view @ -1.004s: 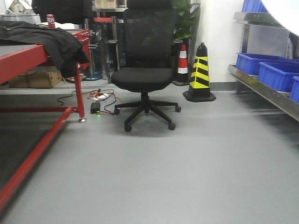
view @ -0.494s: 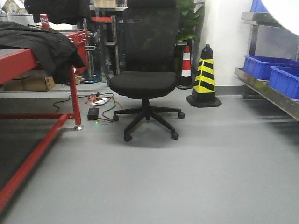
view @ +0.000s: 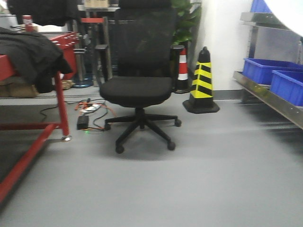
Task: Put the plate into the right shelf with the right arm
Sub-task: 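Drive the base toward the metal shelf with blue bins, then approach the shelf and bring the held plate to a blue bin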
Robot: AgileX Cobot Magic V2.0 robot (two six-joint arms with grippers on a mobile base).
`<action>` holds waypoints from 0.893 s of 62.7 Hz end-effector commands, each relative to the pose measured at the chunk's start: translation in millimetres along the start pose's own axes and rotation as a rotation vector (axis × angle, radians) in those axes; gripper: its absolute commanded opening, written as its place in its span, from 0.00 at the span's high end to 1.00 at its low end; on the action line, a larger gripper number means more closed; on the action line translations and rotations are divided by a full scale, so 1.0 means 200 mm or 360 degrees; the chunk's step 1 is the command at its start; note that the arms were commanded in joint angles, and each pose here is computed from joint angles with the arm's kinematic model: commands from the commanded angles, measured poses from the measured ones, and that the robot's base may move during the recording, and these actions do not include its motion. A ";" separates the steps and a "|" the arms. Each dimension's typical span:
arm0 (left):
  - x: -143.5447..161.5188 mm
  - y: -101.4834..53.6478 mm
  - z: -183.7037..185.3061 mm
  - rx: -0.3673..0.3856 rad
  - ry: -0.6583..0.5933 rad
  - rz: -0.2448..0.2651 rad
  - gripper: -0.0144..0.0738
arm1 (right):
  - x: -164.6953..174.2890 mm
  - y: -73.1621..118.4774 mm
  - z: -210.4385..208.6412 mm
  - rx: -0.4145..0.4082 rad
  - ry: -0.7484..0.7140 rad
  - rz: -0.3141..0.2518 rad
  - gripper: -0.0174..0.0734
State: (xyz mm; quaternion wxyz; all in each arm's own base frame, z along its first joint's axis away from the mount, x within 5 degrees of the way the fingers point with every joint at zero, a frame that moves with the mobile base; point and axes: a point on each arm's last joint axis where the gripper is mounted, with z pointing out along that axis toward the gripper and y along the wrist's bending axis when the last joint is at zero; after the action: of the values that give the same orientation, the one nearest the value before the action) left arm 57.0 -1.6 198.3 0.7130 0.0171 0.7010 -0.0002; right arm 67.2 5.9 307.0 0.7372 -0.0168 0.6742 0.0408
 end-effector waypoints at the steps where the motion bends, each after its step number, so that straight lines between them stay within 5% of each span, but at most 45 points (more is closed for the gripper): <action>1: -0.03 0.01 0.00 -0.0019 -0.0142 -0.0024 0.98 | -0.09 -0.01 0.00 0.0028 -0.0180 -0.0001 0.75; 56: -0.03 0.01 0.00 -0.0019 -0.0142 -0.0024 0.98 | -0.09 -0.01 0.00 0.0028 -0.0180 -0.0001 0.75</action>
State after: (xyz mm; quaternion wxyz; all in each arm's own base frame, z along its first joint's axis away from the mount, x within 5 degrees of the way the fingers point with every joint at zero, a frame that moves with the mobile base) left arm 57.0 -1.6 198.3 0.7130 0.0171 0.7010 -0.0002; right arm 67.2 5.9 307.0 0.7372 -0.0168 0.6742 0.0408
